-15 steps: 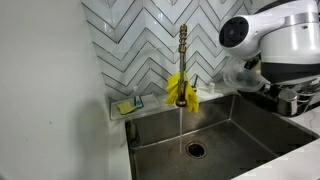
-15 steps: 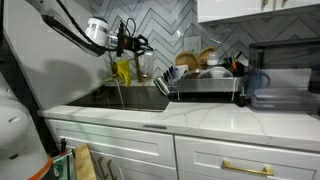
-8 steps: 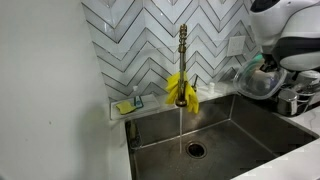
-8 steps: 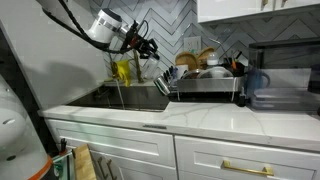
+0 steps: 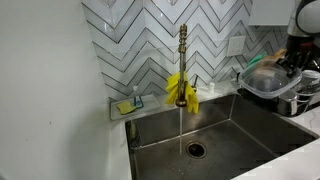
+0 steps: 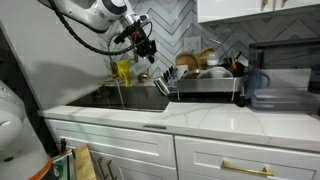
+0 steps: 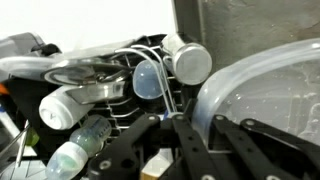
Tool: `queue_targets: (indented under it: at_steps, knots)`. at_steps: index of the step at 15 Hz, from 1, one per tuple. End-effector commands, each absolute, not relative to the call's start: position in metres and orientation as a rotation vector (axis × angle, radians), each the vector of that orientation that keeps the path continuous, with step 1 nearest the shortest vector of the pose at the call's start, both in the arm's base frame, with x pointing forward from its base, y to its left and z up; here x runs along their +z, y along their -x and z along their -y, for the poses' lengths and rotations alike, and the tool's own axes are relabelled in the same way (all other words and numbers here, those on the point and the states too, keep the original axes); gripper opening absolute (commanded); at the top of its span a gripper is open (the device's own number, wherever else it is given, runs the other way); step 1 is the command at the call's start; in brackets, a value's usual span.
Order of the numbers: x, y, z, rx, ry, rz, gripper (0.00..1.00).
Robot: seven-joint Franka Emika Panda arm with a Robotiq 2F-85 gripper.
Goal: Put the lunchbox under the running water, pour the water out of the lunchbox into the sink and then close the tap
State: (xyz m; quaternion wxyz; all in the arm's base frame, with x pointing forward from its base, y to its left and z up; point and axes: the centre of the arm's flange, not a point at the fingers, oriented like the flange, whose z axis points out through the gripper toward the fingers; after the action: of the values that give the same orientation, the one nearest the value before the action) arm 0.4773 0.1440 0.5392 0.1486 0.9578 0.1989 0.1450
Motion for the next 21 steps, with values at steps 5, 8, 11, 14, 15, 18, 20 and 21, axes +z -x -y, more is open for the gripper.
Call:
queue_targets:
  at_steps: [5, 8, 11, 14, 15, 18, 20, 21]
  knots:
    - [0.545, -0.46, -0.086, 0.342, -3.021, -0.38, 0.07]
    - [0.542, -0.456, -0.08, 0.335, -3.048, -0.354, 0.02]
    - [0.533, -0.463, -0.065, 0.23, -3.055, -0.367, 0.02]
    - [0.528, -0.47, -0.02, 0.134, -3.123, -0.426, 0.02]
    - [0.528, -0.472, -0.001, 0.138, -3.121, -0.434, 0.02]
    - [0.523, -0.478, 0.056, 0.135, -3.146, -0.472, 0.02]
    - [0.517, -0.477, 0.086, 0.142, -3.163, -0.514, 0.02]
    - [0.512, -0.476, 0.099, 0.143, -3.16, -0.532, 0.02]
